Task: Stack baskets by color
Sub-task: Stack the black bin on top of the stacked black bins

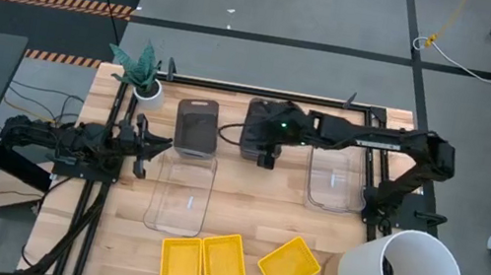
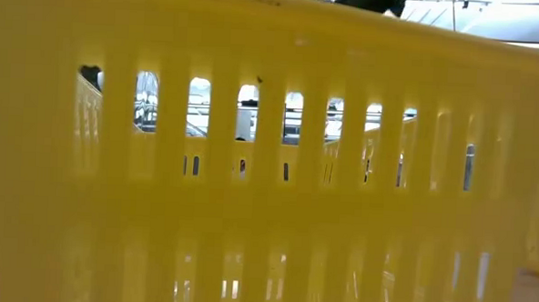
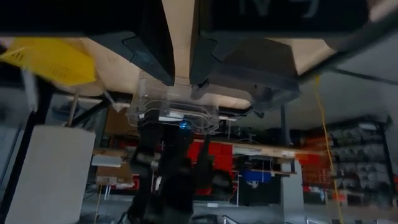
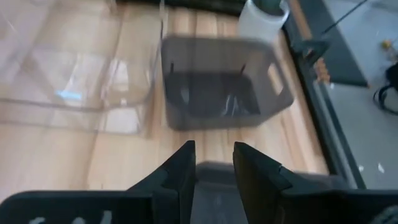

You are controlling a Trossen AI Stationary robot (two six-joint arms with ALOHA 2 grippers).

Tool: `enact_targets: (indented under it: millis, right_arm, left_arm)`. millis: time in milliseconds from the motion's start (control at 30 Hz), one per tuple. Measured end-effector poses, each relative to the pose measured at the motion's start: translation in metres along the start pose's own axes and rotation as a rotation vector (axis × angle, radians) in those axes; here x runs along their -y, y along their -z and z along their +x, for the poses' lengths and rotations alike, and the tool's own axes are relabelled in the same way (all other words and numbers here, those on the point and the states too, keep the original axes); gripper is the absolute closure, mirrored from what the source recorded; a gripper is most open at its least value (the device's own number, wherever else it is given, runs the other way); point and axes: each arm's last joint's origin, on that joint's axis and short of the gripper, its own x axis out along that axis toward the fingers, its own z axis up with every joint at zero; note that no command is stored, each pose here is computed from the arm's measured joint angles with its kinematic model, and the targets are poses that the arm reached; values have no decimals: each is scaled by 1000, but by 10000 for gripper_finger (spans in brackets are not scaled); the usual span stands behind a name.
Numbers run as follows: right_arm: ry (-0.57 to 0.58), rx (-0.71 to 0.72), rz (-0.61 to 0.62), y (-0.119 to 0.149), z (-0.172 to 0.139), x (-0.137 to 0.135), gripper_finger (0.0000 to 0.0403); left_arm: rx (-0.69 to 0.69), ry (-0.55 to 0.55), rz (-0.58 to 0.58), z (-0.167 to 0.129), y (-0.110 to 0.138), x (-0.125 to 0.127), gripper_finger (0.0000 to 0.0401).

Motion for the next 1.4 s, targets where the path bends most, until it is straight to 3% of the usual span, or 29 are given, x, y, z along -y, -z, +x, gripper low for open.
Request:
enact_targets:
  millis: [100, 233, 367, 633, 767, 1067, 1400]
  right_arm:
    - [4, 40, -4, -6, -15, -1, 289]
    - [3, 90, -3, 1, -31, -1, 289]
    - [40, 164, 9, 18, -46, 3, 289]
    - [111, 329, 32, 51, -62, 4, 288]
    - [116, 388, 27, 61, -62, -1, 288]
    - [136, 437, 8, 66, -59, -2, 288]
    - [113, 440, 1, 67, -59, -2, 288]
  left_arm:
    - [0, 0, -115, 0, 0, 0, 349]
    - [-1, -2, -157, 0, 0, 0, 350]
    - [6, -66, -282, 0, 1, -2, 349]
    - [-57, -90, -356, 2, 7, -2, 361]
    - [-178, -105, -342, 7, 11, 0, 357]
    - [-400, -198, -244, 23, -13, 6, 337]
    - [-630, -320, -159, 50, -23, 4, 272]
